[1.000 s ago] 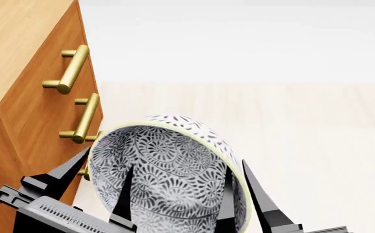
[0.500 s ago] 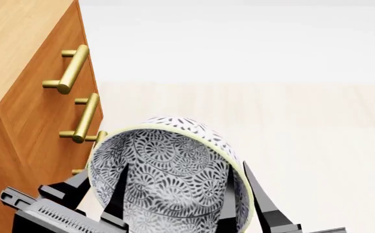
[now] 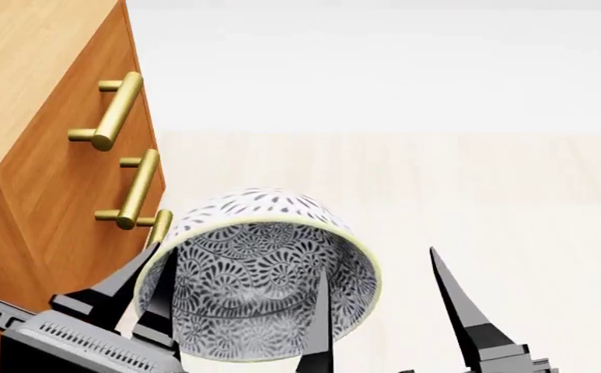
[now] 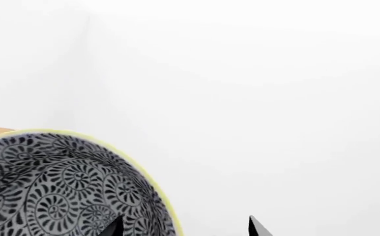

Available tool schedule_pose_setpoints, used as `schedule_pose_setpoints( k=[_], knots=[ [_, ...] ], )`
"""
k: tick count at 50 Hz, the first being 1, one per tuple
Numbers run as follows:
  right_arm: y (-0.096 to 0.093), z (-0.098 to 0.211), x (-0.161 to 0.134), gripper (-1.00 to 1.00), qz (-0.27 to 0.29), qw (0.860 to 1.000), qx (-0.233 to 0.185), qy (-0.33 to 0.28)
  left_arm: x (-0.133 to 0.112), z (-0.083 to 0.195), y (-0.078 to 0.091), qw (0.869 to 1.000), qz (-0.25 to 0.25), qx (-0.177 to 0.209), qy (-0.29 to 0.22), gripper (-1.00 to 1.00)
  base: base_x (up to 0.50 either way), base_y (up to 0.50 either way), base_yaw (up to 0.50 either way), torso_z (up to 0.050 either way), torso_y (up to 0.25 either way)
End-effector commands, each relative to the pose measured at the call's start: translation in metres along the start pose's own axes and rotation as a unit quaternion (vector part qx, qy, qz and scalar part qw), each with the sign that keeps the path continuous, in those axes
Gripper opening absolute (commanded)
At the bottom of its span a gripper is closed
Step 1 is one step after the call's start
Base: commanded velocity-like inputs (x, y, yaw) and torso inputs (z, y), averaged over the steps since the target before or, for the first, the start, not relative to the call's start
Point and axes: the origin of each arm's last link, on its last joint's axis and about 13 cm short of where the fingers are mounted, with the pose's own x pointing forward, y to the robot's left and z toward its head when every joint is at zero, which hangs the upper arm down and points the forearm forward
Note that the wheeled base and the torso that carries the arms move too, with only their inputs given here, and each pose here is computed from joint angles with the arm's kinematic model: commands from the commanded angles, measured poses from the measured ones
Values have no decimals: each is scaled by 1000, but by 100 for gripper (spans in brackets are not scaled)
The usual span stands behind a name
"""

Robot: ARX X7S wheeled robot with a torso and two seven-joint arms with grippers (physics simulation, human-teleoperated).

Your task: Put the bowl on top of the cabinet.

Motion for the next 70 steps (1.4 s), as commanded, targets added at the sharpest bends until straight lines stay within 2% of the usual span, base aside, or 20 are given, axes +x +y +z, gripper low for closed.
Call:
schedule_pose_setpoints(
  k=[1,9,16,29,37,39,43,47,57,60,64,66,68,70],
  knots=[
    [2,-2,-2,100,21,1000,-17,5,1,-1,2,1000,13,0,-5,-100,0,0,0,0,0],
    [2,-4,-4,100,17,1000,-20,5,3,-2,3,1000,3,-12,6,-100,0,0,0,0,1],
    [-3,-9,-10,100,-3,1000,8,8,9,-2,4,1000,-6,-23,13,-100,0,0,0,0,0],
    [-23,-18,-33,100,-67,995,74,0,31,0,-9,999,-13,13,42,-100,0,0,0,0,0],
    [-27,-30,-43,100,-106,988,108,-8,42,5,-14,996,3,66,52,-100,0,0,0,0,1],
    [-30,-33,-45,100,-126,983,136,-10,44,7,-15,996,12,70,50,-100,0,0,0,0,0],
    [-36,-37,-48,100,-146,979,145,-11,47,9,-18,994,18,91,52,-100,0,0,0,0,0],
    [-41,-46,-51,100,-176,969,173,-7,53,15,-16,992,11,110,61,-100,0,0,0,0,0],
    [-46,-48,-51,100,-193,964,182,-10,75,30,-14,986,14,158,60,-100,0,0,0,1,0],
    [-47,-48,-51,100,-193,964,185,-10,80,41,-12,984,30,170,43,-100,0,0,0,0,3],
    [-46,-49,-50,100,-190,964,187,-8,84,55,-12,981,19,187,40,-100,0,0,0,0,0],
    [-45,-49,-51,100,-189,964,188,-8,89,61,-11,983,16,174,52,-100,0,0,0,0,0],
    [-45,-50,-51,100,-187,964,188,-7,94,68,-11,981,-1,186,51,-100,0,0,0,0,0],
    [-45,-50,-50,100,-187,964,189,-6,96,75,-10,985,-19,159,61,-100,0,0,0,0,0]
  ],
)
